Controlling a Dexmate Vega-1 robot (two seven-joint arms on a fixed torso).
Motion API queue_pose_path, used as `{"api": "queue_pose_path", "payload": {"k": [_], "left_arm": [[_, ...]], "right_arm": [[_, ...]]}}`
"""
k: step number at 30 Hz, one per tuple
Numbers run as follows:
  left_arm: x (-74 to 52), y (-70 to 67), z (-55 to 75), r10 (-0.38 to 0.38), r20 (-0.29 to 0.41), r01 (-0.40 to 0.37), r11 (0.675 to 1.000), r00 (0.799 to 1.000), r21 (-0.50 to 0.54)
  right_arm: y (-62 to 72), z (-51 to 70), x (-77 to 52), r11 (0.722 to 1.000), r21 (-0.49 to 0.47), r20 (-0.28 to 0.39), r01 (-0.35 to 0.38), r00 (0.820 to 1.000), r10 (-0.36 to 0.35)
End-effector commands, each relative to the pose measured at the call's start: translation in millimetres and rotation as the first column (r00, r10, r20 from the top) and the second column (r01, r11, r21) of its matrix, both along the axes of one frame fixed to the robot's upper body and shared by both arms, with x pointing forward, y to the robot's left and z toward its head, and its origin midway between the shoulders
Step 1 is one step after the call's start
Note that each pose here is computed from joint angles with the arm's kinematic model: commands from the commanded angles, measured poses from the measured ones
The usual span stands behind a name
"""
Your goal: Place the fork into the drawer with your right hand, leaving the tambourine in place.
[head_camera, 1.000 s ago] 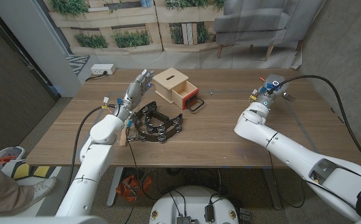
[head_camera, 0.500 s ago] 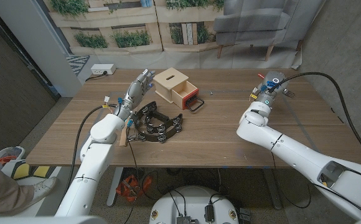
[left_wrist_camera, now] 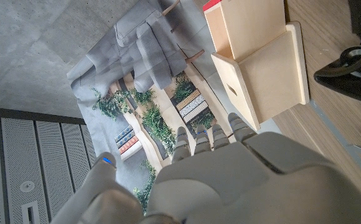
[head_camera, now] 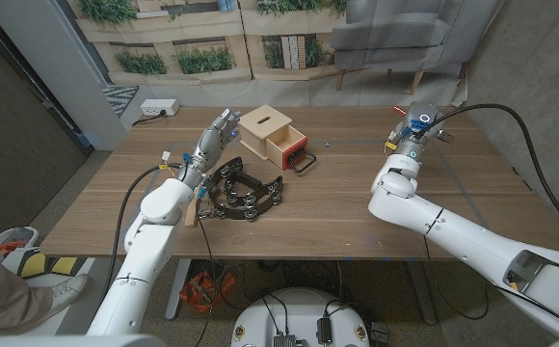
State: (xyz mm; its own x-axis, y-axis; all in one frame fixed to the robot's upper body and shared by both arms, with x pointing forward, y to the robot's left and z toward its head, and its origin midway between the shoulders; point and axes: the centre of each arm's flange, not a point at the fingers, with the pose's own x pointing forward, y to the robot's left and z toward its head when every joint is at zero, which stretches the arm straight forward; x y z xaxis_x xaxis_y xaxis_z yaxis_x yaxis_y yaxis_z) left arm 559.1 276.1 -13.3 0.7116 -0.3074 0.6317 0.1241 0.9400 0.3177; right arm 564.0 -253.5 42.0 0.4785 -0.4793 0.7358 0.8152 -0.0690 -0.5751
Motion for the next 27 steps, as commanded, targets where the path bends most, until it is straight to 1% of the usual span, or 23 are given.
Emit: {"api": "queue_pose_path", "payload": {"k": [1,9,19,27], "left_arm": [[-6.7,0.6,-2.9,0.016,-0.001,-0.016,1.0,1.0,-0.002],[-9.3,-0.5,-4.3,0.018,0.001,-0.018,1.0,1.0,-0.003],[-4.8,-5.8,0.8,0.001,0.015,-0.001,1.0,1.0,0.002],[-4.0,-5.1,-1.0,0.003,0.013,-0.003,1.0,1.0,-0.005]], "right_arm": [[15.1,11.1,-9.9,0.998,-0.05,0.034,-0.044,0.998,0.046],[19.8,15.5,-15.2,0.996,-0.058,0.051,-0.07,0.996,0.073],[22.7,25.9,-21.4,0.994,-0.082,0.063,-0.076,0.995,0.081],[26.8,30.4,-24.4,0.991,-0.094,0.07,-0.091,0.993,0.098]]}}
